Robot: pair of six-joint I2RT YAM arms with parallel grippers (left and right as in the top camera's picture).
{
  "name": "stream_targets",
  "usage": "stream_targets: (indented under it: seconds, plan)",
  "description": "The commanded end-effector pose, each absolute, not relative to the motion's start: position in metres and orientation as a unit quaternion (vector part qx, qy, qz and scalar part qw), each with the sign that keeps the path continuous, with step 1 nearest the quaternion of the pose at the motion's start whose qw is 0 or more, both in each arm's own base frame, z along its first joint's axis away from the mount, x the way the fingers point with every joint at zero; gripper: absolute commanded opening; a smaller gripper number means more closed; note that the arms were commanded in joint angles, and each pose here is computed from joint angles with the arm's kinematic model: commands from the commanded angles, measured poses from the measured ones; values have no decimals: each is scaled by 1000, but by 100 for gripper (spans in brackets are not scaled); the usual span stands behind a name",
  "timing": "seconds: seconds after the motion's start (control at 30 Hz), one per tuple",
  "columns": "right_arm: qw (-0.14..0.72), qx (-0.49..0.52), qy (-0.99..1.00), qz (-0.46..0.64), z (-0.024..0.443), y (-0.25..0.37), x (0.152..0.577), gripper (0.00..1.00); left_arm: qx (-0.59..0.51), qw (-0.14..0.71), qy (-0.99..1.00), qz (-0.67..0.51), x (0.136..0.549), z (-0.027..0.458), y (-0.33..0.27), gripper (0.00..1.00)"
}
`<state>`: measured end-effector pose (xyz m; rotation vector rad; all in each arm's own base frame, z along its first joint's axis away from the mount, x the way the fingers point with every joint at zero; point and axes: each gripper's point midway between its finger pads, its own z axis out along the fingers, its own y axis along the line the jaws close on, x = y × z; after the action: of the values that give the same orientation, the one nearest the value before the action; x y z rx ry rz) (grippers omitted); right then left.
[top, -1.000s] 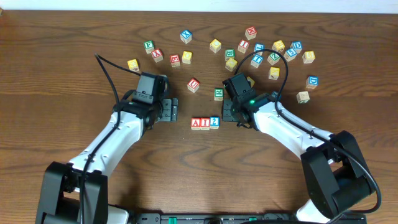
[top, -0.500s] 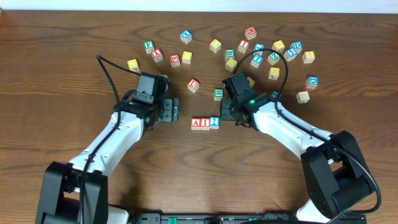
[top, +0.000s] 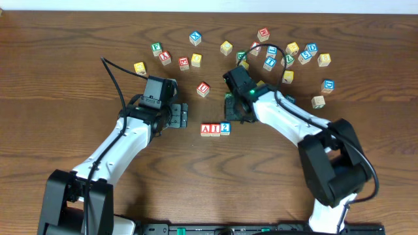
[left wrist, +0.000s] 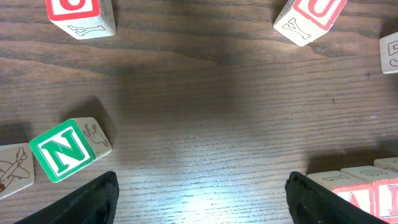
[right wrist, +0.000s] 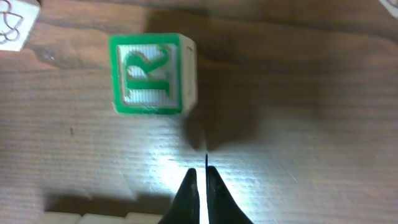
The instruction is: Spell out AI2
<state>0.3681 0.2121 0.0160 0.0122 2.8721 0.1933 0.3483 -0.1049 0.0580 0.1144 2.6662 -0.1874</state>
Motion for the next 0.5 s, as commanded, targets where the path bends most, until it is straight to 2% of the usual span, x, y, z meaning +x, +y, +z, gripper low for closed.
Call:
stream_targets:
  seconds: [0.0,0.47]
  plan:
    - [135,-21,988,68,18,221,374,1,37,240,967,-75,351,67,-106,85]
    - [132,-44,988,68,18,234,365,1,37,240,967,-75,351,67,-106,85]
